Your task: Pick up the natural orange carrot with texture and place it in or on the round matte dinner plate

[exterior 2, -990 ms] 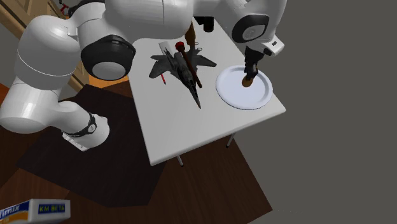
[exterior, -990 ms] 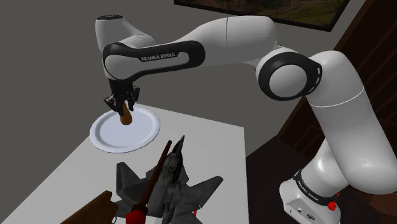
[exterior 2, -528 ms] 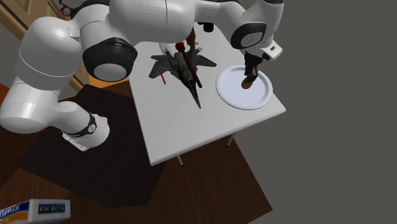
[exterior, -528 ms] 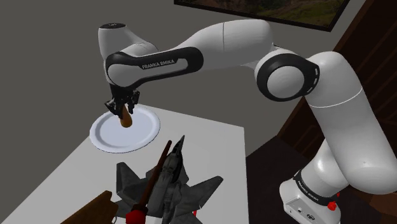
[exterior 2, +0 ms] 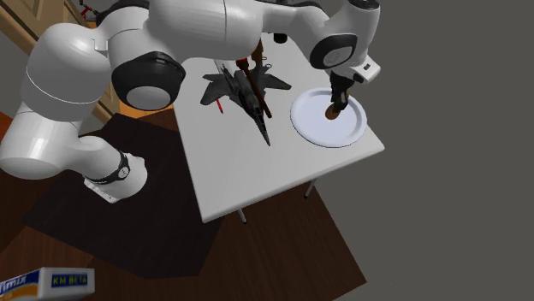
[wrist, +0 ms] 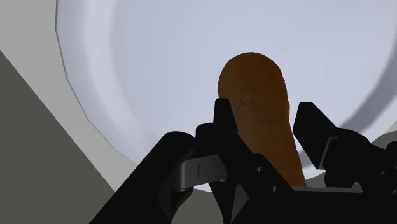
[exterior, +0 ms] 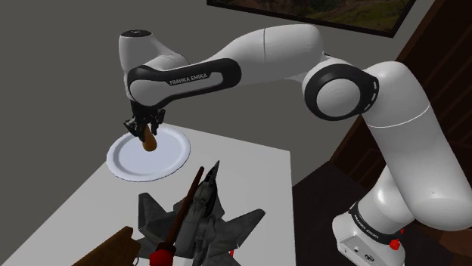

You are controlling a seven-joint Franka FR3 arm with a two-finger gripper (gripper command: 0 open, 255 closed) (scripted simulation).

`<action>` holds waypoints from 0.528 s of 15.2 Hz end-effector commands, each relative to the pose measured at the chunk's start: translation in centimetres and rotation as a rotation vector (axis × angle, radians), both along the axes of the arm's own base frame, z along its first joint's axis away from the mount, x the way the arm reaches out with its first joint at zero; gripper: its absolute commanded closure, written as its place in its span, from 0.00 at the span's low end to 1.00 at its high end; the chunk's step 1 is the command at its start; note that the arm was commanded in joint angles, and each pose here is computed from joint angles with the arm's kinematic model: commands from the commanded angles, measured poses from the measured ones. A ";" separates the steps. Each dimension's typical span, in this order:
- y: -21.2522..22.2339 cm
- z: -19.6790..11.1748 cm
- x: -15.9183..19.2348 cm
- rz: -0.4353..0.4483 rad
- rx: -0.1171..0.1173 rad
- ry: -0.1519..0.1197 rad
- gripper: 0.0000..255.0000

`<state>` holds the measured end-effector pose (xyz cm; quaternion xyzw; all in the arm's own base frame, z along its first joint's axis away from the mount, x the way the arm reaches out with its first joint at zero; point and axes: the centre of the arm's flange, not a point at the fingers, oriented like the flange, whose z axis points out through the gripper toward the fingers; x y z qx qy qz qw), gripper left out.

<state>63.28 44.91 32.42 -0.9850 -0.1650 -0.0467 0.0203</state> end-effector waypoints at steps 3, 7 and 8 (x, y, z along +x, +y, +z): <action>0.1 -3.2 -0.6 0.003 -0.033 0.048 1.00; 0.6 -3.5 -0.2 0.002 -0.035 0.047 0.00; 0.5 -3.5 -0.3 0.002 -0.035 0.048 0.00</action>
